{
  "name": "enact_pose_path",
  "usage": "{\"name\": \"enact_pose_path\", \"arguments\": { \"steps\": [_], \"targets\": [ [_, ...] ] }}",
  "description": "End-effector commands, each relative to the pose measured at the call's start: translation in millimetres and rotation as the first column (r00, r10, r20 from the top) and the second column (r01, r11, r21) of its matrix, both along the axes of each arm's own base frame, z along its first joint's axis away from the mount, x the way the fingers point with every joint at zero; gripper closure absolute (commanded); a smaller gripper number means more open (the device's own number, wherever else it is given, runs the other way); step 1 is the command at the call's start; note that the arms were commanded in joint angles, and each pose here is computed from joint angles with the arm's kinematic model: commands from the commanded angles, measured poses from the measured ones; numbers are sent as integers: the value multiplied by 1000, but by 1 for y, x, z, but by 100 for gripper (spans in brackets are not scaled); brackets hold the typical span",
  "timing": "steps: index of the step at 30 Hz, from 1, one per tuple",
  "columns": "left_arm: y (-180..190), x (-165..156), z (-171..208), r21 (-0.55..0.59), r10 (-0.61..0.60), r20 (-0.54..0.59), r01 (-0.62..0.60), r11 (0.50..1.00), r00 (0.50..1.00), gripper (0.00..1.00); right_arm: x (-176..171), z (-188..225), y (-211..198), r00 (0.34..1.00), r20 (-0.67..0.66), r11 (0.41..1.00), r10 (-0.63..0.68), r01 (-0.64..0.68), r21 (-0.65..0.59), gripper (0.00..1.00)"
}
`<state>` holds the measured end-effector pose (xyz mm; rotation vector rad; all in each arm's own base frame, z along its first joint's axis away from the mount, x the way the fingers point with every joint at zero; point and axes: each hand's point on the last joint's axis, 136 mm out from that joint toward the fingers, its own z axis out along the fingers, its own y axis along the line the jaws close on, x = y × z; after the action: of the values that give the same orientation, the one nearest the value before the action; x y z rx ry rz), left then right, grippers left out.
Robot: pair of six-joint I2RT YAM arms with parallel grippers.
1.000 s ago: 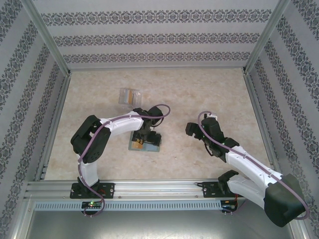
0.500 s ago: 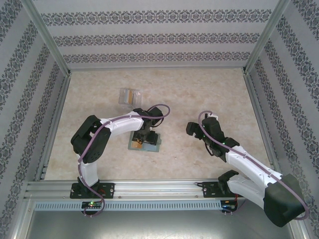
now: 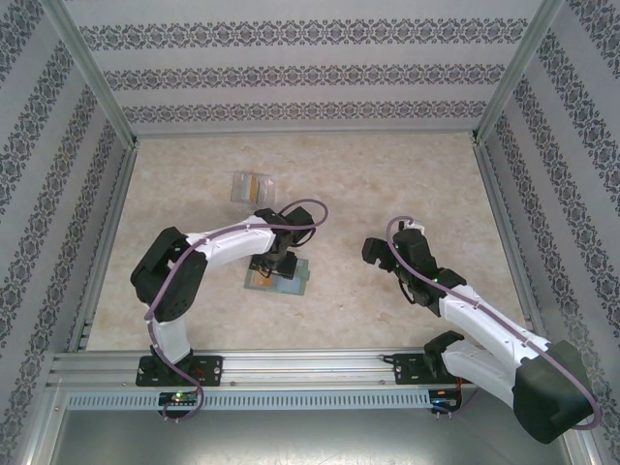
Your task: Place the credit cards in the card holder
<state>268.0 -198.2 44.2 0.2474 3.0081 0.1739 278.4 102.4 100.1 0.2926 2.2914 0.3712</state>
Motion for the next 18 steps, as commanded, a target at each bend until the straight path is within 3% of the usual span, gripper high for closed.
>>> {"name": "enact_pose_path", "arguments": {
  "steps": [1,5,9,11,12,18],
  "targets": [
    [21,4,19,97,2,52,-8,995,999,35,2,-2,-3,1000,1,1000,-21,21,14,3],
    [20,6,17,63,7,37,-10,998,999,35,3,1,-2,1000,7,1000,-17,17,18,3],
    [-21,1,21,-167,-5,10,7,986,1000,21,3,1,-2,1000,4,1000,-10,10,14,3],
    [-32,-3,19,-221,-17,8,18,975,1000,12,2,1,-3,1000,5,1000,-12,12,15,3],
    [-34,-4,17,-217,-26,15,28,976,1000,0,2,1,-4,1000,6,1000,-14,14,16,3],
    [-33,-8,3,-129,-73,-4,72,989,997,2,2,2,-5,1000,12,1000,-19,19,22,2]
  ]
}}
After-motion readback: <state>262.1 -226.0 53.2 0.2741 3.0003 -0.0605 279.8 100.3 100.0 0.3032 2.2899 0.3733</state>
